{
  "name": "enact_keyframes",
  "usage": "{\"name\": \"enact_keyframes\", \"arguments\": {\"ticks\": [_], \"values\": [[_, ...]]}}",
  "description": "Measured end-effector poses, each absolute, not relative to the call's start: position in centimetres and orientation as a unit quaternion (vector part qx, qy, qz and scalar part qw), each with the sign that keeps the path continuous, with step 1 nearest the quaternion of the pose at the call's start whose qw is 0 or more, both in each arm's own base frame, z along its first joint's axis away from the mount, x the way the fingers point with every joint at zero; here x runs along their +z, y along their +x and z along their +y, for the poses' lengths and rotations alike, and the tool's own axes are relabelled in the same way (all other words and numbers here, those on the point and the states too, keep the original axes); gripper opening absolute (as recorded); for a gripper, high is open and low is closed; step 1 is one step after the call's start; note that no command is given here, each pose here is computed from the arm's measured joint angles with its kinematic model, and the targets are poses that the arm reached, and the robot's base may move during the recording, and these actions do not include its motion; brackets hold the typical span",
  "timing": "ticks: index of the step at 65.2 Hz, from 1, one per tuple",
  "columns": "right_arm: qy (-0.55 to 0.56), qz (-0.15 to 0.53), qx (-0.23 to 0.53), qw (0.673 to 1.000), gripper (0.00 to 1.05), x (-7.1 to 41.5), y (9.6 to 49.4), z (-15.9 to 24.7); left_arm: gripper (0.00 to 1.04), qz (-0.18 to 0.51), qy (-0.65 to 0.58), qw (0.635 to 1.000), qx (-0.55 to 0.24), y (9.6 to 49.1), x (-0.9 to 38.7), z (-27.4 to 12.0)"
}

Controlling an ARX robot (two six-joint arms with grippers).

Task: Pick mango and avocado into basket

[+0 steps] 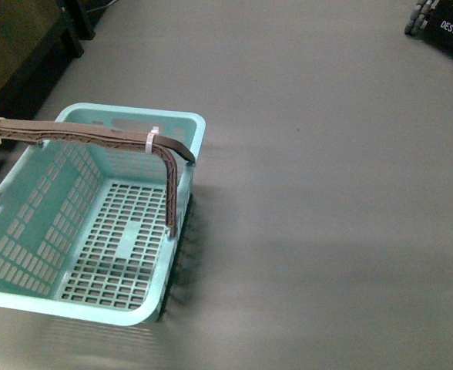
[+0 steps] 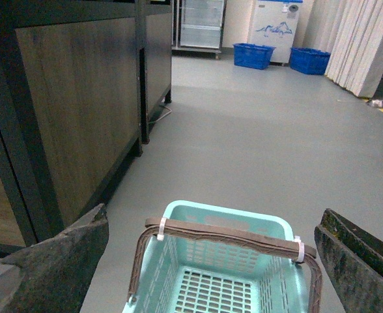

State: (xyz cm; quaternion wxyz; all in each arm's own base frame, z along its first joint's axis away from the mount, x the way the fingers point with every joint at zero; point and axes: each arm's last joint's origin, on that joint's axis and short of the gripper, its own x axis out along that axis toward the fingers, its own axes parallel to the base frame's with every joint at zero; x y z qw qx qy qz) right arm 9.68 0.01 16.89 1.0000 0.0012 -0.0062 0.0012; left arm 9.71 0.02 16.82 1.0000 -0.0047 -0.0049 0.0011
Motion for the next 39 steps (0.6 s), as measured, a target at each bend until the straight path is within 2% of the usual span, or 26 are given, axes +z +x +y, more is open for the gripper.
{"name": "enact_keyframes", "arguments": {"ticks": [34,37,39], "values": [[0.001,-0.006,0.001,1.000,0.96,16.89,9.68,0.01,0.96,-0.004,-0.005,1.000,0.001,9.71,16.82,0.02],[0.001,-0.006,0.001,1.000,0.96,16.89,9.68,0.00,0.96,0.069,-0.049,0.996,-0.018,9.74,16.78,-0.03],[0.001,-0.006,0.000,1.000,0.96,16.89,9.68,0.00,0.96,0.180,-0.117,0.977,-0.013,9.88,17.01,0.02]]}}
